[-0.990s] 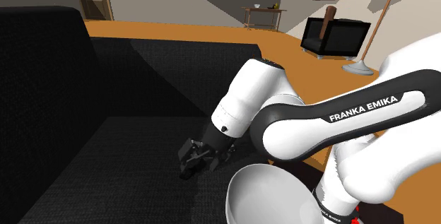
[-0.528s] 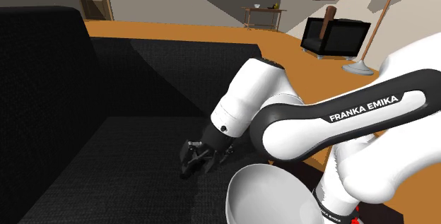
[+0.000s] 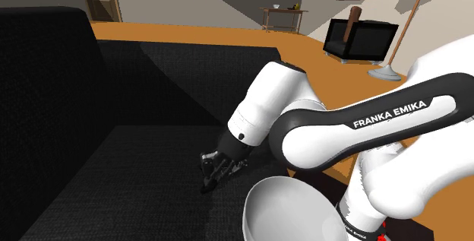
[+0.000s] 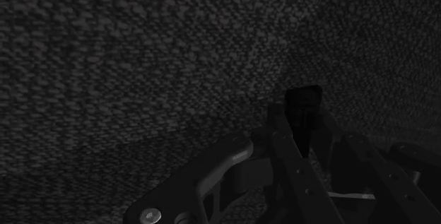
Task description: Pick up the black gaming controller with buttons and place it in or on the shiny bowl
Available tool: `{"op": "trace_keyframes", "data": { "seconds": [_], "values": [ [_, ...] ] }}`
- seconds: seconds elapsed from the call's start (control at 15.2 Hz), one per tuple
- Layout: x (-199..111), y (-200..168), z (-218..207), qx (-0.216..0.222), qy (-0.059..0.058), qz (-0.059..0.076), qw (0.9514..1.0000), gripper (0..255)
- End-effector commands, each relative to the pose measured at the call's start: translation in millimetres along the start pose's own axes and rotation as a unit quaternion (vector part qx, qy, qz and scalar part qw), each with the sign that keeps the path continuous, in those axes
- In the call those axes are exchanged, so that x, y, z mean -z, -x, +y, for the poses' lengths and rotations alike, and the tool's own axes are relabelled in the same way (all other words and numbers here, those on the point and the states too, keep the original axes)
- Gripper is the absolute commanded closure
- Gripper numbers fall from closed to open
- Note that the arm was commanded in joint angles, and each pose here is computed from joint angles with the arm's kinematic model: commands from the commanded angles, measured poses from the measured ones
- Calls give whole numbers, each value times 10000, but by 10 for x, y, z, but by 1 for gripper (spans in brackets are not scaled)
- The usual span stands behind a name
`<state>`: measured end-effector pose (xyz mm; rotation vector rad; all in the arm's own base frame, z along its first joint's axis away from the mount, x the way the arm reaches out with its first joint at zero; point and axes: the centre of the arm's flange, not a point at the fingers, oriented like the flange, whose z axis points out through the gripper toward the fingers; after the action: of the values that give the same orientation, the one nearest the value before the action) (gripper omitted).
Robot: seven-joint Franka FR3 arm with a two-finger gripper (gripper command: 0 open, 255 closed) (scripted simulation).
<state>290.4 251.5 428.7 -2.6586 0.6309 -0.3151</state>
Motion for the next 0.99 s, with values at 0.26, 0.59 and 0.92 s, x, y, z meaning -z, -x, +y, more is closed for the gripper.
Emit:
{"op": "trace_keyframes", "data": {
  "seconds": [0.26, 0.59, 0.92],
  "values": [
    [149, 12, -101, -8, 42, -19, 10000, 255],
    [386, -21, -211, -8, 42, -19, 10000, 255],
    [624, -55, -322, -8, 42, -19, 10000, 255]
  ]
}}
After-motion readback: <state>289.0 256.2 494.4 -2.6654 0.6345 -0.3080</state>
